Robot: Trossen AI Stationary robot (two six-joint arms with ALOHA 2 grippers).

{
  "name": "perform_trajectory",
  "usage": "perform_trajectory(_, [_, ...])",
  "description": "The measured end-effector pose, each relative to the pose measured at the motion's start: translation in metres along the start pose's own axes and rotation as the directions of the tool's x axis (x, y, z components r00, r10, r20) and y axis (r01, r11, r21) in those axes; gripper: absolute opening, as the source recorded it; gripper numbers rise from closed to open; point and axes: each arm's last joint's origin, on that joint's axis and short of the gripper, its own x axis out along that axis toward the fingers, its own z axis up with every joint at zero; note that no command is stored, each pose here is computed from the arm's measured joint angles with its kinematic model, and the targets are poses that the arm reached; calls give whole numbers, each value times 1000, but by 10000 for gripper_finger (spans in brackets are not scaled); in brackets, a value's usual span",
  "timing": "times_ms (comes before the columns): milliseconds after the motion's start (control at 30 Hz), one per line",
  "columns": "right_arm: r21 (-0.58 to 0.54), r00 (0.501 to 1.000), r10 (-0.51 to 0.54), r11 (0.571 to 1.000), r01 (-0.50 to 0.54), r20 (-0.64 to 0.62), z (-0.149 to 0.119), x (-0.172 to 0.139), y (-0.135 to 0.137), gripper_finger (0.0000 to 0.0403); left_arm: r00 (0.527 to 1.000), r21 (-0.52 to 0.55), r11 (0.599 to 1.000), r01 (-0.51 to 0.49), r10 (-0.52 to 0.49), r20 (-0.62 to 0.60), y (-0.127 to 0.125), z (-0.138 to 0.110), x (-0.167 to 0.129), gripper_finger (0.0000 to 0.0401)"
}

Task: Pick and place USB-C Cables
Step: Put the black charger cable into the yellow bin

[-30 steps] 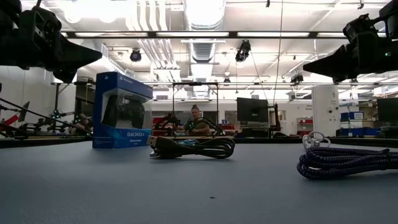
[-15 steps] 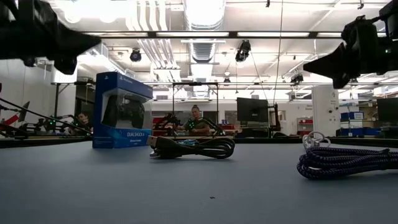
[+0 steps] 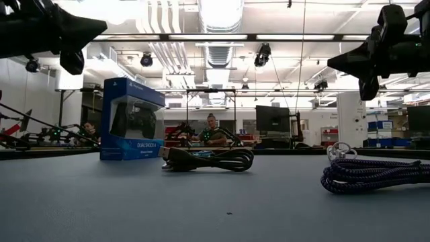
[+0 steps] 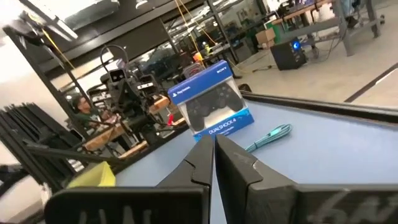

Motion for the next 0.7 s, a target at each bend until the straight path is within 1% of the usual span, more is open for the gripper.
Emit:
perform_trajectory(67, [-2,1000,-1,1000,1,2,0,0,0,9,1000,-67,998,6,-4,24,-1,2,2,1])
perform_trajectory(167, [-2,1000,0,1000,0,3,0,0,0,9,995,-109,993,44,-33,97,-4,9,4,1])
perform_trajectory(233, [-2,1000,0,1000,0,3,0,0,0,9,989,-107,990,95,-82,121,-6,12,6,1])
perform_trajectory(300, [-3,1000,0,1000,0,3,0,0,0,9,988,-102,988,118,-107,109,-8,11,9,1])
perform_trajectory(533, [9,1000,0,1000,-1,4,0,0,0,9,988,-104,988,118,-106,113,-20,28,30,1])
perform_trajectory(700, [10,1000,1,1000,-1,4,0,0,0,9,990,-97,989,113,-104,94,-36,46,59,1])
